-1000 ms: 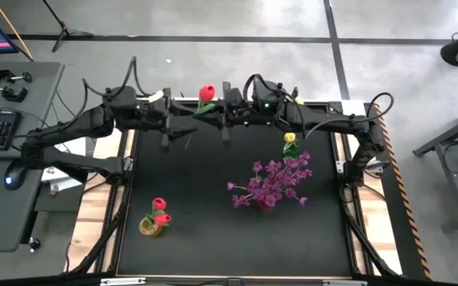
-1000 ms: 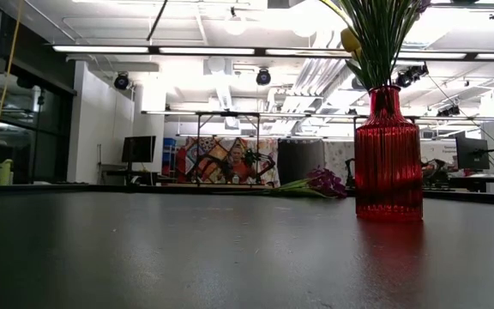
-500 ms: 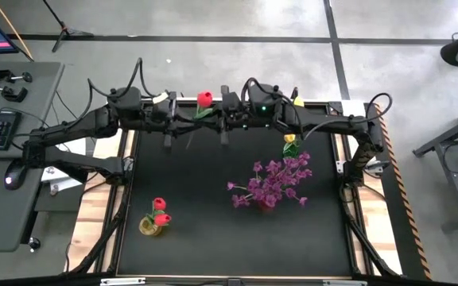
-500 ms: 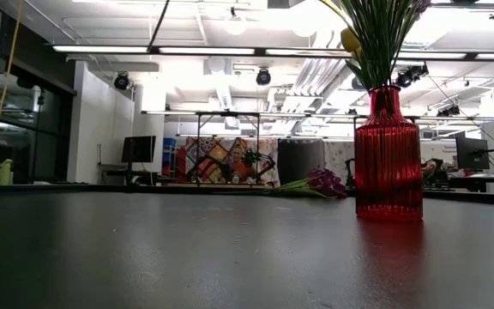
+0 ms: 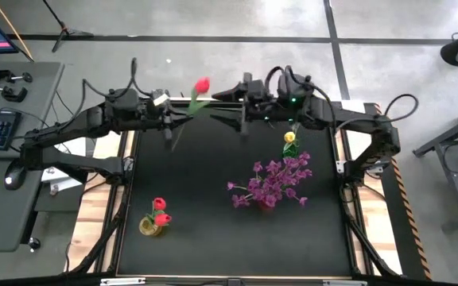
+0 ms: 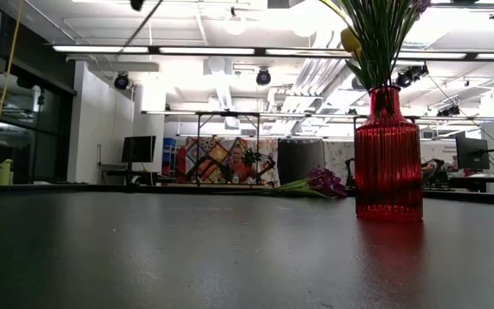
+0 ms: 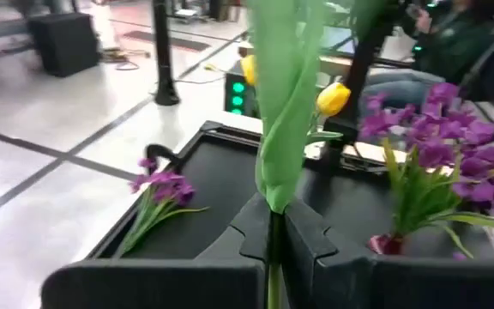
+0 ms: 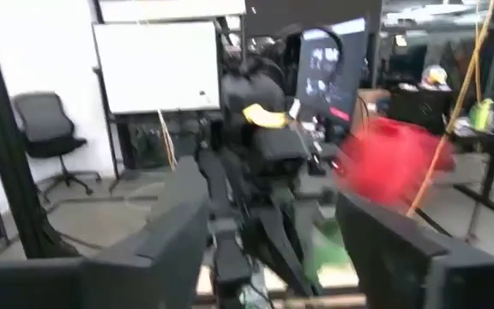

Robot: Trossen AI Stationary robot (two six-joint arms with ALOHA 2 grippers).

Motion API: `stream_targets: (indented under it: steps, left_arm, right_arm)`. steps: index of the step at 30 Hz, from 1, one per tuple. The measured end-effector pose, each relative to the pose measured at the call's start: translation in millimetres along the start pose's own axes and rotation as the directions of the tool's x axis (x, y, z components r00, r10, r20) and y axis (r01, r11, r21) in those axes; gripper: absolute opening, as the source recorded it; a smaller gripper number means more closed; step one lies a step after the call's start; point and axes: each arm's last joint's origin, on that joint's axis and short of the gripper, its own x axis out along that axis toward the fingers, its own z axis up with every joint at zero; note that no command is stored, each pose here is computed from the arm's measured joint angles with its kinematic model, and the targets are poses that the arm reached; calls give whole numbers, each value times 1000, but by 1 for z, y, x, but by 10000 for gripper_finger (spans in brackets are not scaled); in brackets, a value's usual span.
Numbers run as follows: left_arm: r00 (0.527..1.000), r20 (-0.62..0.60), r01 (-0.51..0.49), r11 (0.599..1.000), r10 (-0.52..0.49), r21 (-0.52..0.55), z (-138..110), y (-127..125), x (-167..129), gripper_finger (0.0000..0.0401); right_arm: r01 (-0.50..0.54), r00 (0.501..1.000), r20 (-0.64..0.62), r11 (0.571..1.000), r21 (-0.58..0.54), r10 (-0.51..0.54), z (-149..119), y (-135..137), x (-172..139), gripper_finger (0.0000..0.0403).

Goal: Sort flowers into vase by color
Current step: Put the pink tulip into the yellow flower vase

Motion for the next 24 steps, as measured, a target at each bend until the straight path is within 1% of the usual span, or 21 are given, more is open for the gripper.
stream_targets:
  steps: [3,5,7,9,13,16,18,21,23,24]
  left_arm:
    - [1000,-11,-19,1000,19,-19,-1,1,-17,1]
    - [1000,-4,-8,999,8,-48,-2,0,-30,1]
    - [1000,22,21,997,-20,-76,-1,-4,-45,1]
    - [995,77,67,993,-59,-95,2,-8,-60,0]
    - [973,183,162,980,-139,-115,7,-16,-86,0]
    - [948,232,252,959,-217,-132,8,-21,-101,0]
    - [933,238,308,940,-269,-147,7,-24,-108,0]
    - [910,232,380,915,-344,-136,5,-29,-116,0]
    - [880,246,444,888,-407,-118,1,-33,-118,0]
    - [858,250,485,868,-448,-108,-4,-35,-119,0]
  right_arm:
    - [15,999,-32,1000,-7,-15,7,1,-13,273]
    - [17,999,-41,1000,6,-17,16,2,-27,287]
    - [17,998,-54,1000,10,-17,23,4,-40,292]
    - [9,996,-86,1000,13,-7,22,7,-44,291]
    - [-14,990,-142,1000,19,17,15,16,-42,283]
    - [-39,989,-143,999,16,41,14,22,-41,278]
    - [-58,987,-152,998,24,61,12,28,-38,275]
    - [-82,981,-170,995,59,91,6,38,-34,275]
    - [-98,982,-154,990,103,113,7,45,-32,275]
    - [-105,981,-150,986,130,124,7,49,-32,275]
